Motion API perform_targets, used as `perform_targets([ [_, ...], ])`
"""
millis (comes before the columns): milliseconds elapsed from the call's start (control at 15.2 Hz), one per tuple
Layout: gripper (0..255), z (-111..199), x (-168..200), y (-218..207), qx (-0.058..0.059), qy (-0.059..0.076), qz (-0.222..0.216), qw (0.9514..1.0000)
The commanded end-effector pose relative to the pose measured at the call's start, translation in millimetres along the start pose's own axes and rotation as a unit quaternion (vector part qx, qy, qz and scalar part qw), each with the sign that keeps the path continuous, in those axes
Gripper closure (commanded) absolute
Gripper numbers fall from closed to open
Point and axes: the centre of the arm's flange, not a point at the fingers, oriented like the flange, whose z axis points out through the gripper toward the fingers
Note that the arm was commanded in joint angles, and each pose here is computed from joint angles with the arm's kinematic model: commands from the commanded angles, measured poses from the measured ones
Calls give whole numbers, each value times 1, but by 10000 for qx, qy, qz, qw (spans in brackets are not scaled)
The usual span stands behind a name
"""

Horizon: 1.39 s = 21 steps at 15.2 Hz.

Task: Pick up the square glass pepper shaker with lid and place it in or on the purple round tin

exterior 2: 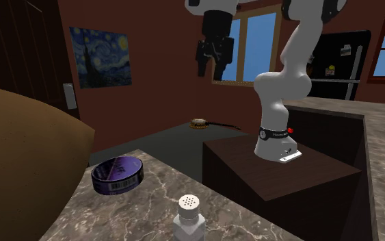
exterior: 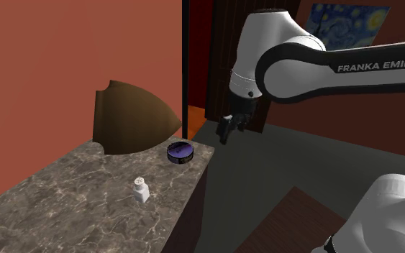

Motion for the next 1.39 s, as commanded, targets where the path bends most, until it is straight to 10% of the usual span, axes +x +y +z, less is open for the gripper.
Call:
perform_targets([
  [0, 0, 9, 13, -21, 23, 12, 35, 10000],
  [1320, 0, 124, 132, -221, 180, 94, 329, 9993],
])
